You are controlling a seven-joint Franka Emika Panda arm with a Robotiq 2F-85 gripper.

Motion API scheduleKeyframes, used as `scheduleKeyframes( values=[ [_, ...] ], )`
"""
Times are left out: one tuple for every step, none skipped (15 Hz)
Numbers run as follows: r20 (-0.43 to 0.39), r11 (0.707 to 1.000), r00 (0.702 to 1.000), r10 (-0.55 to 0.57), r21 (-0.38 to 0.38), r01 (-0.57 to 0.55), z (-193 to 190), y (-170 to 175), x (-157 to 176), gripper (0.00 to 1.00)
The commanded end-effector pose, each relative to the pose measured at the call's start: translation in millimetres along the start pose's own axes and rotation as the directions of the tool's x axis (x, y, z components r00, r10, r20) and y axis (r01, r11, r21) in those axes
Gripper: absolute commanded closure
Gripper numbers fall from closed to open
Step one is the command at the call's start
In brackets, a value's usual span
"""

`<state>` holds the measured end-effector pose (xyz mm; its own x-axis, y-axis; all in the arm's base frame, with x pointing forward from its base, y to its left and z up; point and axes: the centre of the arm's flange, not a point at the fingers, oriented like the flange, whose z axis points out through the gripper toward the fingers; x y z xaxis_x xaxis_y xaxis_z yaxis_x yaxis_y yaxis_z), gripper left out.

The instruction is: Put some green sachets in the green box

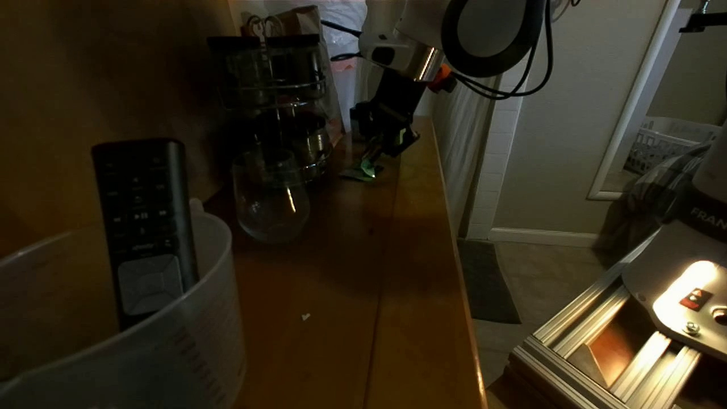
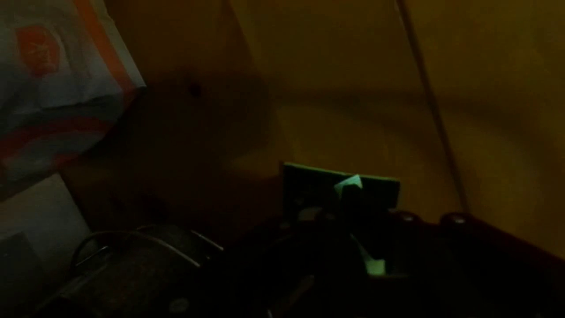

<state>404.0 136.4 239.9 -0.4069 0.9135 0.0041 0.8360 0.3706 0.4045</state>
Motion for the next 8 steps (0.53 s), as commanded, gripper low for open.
scheduleKeyframes(
  values=[
    [0.030,0.998,0.998,0.048,-0.048,-0.047,-49.2,-2.9,-12.6,1.00],
    [0.050,0.996,0.997,0.061,-0.064,-0.058,-58.7,-2.2,-14.8,0.99],
    [0.076,0.994,0.994,0.078,-0.081,-0.072,-68.3,-1.1,-17.5,1.00],
    [0.100,0.991,0.990,0.098,-0.103,-0.088,-83.9,0.1,-20.2,1.00],
    [0.125,0.986,0.985,0.120,-0.130,-0.104,-96.3,2.5,-22.2,0.99],
    [0.142,0.981,0.980,0.138,-0.159,-0.115,-105.9,5.6,-23.2,0.99],
    [0.161,0.975,0.975,0.153,-0.188,-0.122,-117.2,9.4,-22.5,0.99],
    [0.177,0.969,0.970,0.165,-0.211,-0.126,-129.6,13.7,-21.9,0.99]
  ],
)
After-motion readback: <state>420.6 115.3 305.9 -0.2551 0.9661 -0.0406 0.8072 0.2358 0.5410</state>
